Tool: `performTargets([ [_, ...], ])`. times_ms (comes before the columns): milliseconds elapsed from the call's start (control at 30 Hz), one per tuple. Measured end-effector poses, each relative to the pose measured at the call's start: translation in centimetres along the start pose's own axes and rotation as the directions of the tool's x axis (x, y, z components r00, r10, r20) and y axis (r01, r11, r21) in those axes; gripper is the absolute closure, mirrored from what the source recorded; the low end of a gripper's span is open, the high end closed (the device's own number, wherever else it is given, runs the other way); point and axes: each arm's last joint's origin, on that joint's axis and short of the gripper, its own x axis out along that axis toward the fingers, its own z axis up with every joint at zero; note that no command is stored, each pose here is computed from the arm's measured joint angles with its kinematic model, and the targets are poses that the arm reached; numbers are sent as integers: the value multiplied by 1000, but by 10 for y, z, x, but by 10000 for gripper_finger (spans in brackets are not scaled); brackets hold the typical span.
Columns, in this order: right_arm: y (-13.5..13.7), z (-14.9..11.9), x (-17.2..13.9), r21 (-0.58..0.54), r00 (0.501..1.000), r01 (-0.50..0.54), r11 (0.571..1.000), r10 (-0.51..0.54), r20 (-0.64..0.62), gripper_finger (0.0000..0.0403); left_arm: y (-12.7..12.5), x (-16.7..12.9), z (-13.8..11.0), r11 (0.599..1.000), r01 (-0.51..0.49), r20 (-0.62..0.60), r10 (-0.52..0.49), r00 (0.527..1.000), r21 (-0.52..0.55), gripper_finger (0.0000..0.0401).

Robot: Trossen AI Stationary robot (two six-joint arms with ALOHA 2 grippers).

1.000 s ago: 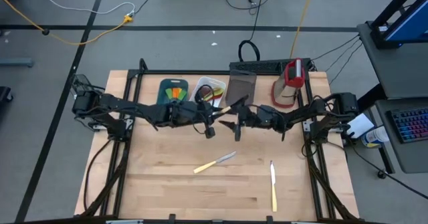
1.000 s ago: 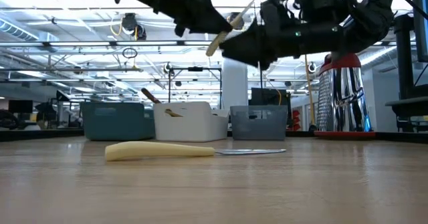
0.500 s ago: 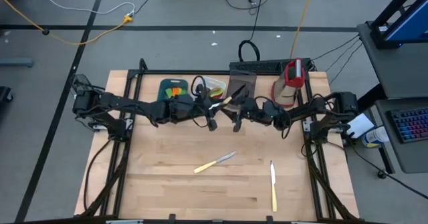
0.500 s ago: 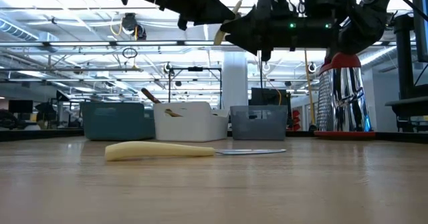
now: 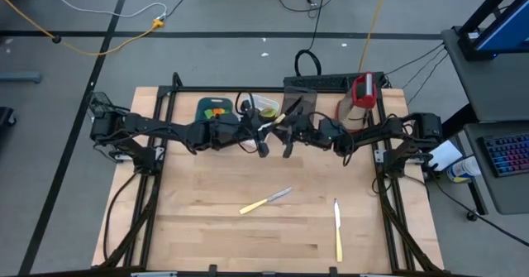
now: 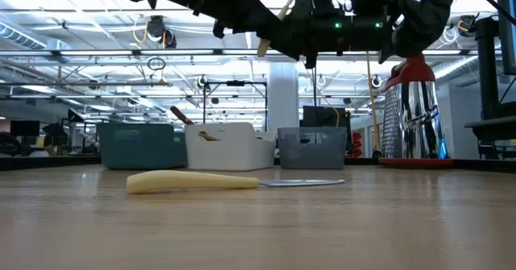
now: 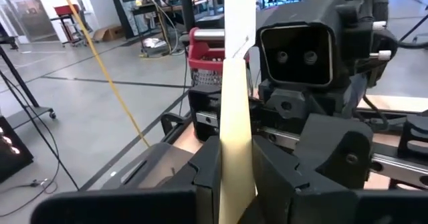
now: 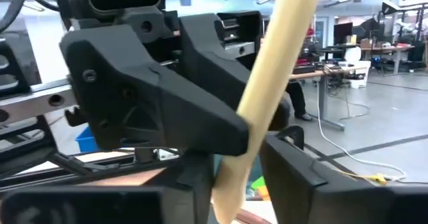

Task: Pick & Place Kitchen Items
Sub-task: Put the left yellow table knife into the black bin

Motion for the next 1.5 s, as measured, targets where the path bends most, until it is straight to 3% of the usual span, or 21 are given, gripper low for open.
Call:
performTargets([
  [200,-1,-1,0,-5,1000,15,1000,-15,-7,355,3,0,-1,999,-45,-12,45,999,8,338],
  [700,-5,-14,-1,-31,987,51,998,-56,-153,358,4,0,-14,996,-82,-138,87,987,46,339],
  [833,-7,-13,-6,-53,965,111,992,-120,-234,359,7,-1,-21,988,-129,-199,144,970,83,340],
  [1000,-7,-8,-14,-46,943,114,992,-122,-309,358,12,-3,-26,968,-217,-246,243,939,126,339],
  [1367,-24,23,-48,-8,848,274,962,-245,-469,357,18,-3,-34,966,-242,-314,259,913,94,339],
  [1500,-38,30,-59,51,805,373,926,-296,-514,357,18,-3,-34,966,-241,-315,258,913,93,339],
])
